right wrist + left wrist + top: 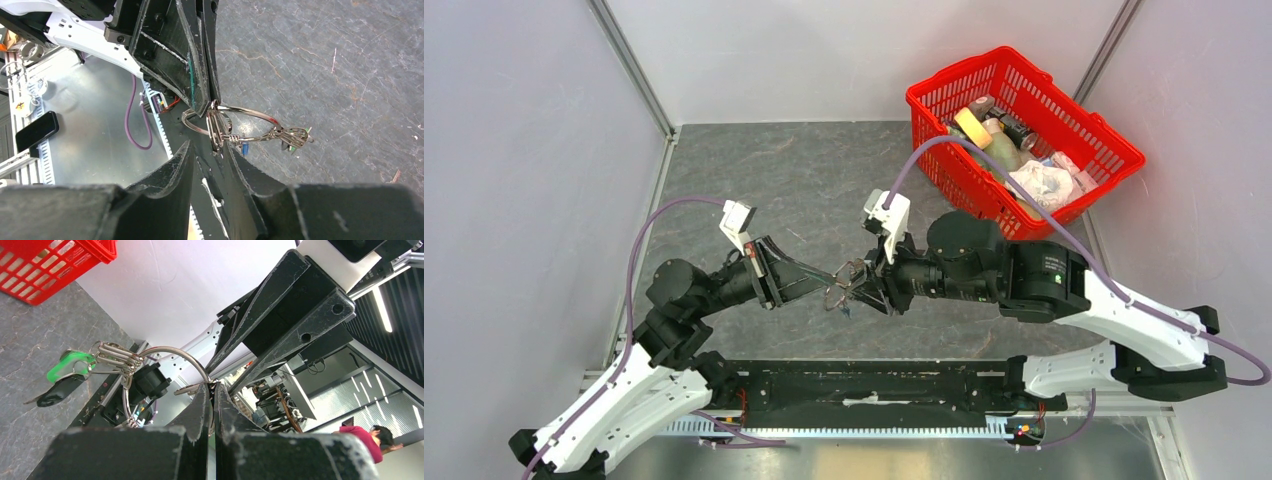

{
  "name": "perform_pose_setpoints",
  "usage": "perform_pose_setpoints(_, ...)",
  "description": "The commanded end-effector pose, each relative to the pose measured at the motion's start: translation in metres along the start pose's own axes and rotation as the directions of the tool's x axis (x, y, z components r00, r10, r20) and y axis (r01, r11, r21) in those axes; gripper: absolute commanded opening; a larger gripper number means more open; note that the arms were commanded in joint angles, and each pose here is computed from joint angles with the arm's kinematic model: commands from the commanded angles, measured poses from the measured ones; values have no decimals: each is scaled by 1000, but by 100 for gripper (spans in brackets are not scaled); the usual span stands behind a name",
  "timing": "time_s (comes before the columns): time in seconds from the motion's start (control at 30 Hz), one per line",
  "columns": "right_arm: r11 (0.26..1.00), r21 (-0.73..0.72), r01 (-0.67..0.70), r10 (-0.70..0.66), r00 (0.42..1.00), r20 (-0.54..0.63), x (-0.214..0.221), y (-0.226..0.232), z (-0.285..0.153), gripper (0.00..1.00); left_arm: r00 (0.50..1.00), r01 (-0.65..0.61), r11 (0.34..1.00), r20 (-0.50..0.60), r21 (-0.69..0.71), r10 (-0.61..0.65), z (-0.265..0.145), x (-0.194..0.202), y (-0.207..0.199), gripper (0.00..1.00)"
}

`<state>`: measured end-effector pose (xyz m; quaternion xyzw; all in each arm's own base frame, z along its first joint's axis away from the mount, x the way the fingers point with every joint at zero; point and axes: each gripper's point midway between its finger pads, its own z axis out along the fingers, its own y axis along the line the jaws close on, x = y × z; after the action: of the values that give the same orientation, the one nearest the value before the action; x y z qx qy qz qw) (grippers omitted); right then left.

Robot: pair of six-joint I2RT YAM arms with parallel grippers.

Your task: Put the keys on the keyring

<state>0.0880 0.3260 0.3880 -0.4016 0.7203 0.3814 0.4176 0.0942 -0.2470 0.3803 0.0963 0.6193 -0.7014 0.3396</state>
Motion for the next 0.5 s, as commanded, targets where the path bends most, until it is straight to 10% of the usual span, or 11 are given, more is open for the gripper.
perform_pose_setpoints(0.0,1000,-3,10,-10,999,46,-15,3,-1,34,998,-21,996,59,86,16,-3,-17,-34,2)
perform_pose_setpoints(0.47,1000,-14,8,-8,999,46,-16,5,-2,0,998,-21,996,65,87,16,-5,-17,-34,2)
